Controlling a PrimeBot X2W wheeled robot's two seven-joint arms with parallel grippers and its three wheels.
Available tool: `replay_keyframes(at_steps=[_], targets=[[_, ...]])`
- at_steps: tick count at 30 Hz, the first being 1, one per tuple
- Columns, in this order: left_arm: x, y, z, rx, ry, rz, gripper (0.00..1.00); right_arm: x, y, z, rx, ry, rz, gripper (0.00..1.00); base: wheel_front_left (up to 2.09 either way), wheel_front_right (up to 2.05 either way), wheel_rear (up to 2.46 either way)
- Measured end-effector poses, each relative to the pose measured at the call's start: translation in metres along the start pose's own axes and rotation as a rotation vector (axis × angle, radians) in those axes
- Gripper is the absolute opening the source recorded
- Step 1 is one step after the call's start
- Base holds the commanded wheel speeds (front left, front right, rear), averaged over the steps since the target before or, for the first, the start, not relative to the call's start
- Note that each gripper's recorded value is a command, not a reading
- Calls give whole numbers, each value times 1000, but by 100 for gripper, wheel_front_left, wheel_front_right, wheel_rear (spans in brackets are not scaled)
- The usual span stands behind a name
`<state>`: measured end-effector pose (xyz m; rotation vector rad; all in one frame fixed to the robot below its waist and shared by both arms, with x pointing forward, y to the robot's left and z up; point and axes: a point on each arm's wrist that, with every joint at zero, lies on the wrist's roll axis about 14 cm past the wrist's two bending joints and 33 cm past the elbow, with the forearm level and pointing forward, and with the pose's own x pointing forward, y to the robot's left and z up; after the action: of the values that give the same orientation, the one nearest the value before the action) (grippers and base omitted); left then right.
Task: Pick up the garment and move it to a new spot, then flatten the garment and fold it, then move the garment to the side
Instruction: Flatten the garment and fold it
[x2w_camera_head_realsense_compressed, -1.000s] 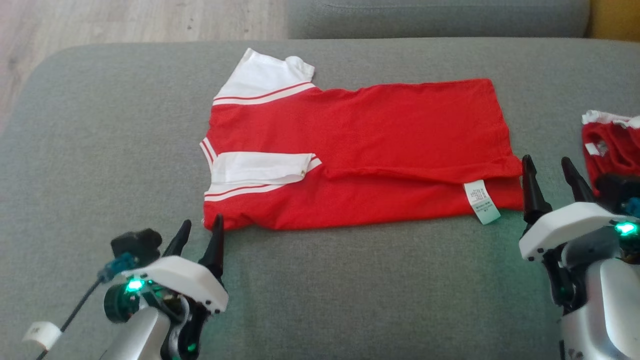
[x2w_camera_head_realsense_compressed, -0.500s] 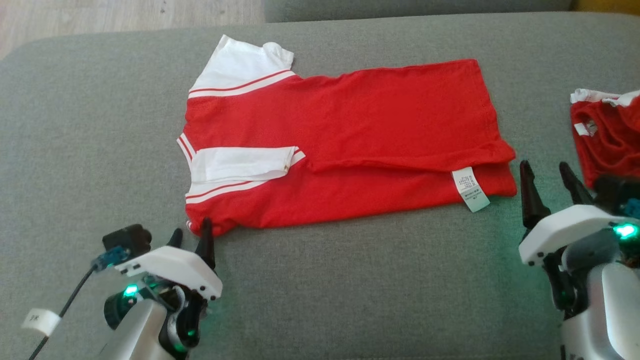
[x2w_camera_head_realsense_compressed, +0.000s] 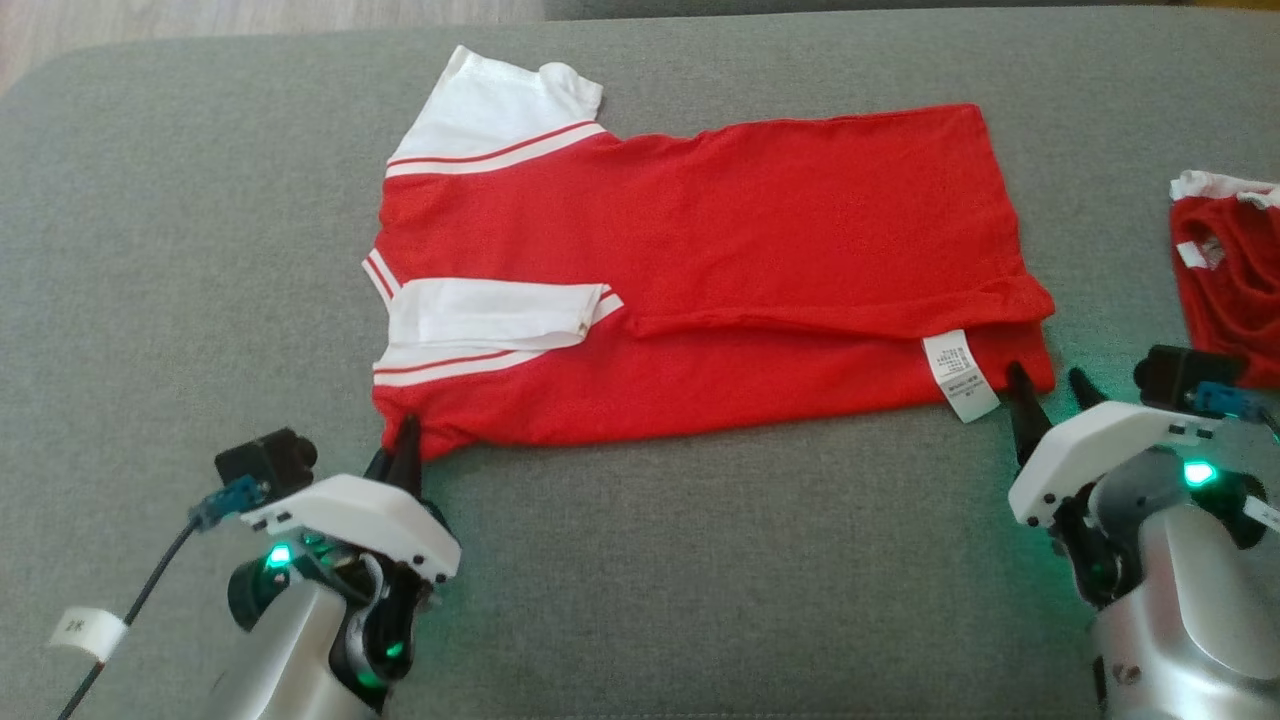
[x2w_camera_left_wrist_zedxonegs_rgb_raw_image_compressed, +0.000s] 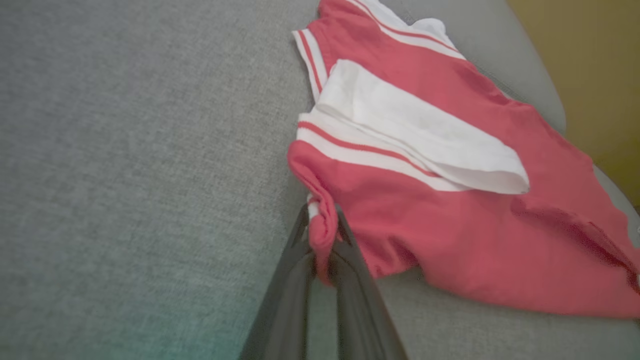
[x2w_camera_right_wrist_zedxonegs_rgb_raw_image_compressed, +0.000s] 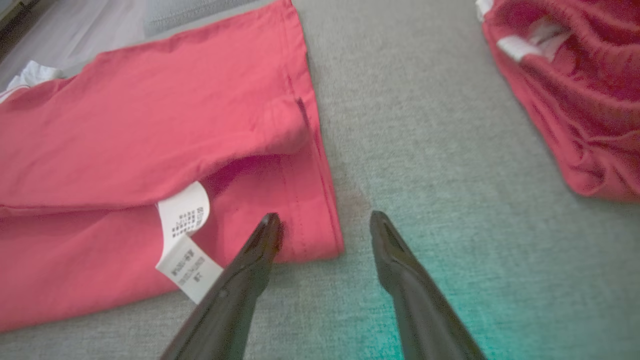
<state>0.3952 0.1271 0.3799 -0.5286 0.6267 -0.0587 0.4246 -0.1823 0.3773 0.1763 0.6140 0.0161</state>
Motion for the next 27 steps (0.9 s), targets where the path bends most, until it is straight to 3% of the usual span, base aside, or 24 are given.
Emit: replay_keyframes(at_steps=[1, 2, 3, 4, 11, 21, 27], targets=[[-1, -2, 3, 0, -12, -9, 0, 2, 1, -4, 6, 18, 4, 46, 0, 0, 0], [-1, -5, 7, 0, -24, -20, 0, 3, 3, -6, 11, 30, 7, 34, 0, 0, 0], [-2, -7, 10, 2, -39, -27, 0, 5, 4, -9, 13, 41, 9, 10, 0, 0, 0], [-4, -13, 20, 5, -65, -47, 0, 6, 7, -10, 33, 48, 18, 0, 0, 0, 0], [-15, -32, 48, 28, -154, -113, 0, 6, 13, 1, 80, 30, 38, 0, 0, 0, 0], [-46, -67, 105, 148, -280, -221, 0, -11, 16, 60, 119, -82, 68, 0, 0, 0, 0], [-64, -62, 80, 149, -233, -220, 0, -30, 6, 49, 124, -99, 54, 0, 0, 0, 0]])
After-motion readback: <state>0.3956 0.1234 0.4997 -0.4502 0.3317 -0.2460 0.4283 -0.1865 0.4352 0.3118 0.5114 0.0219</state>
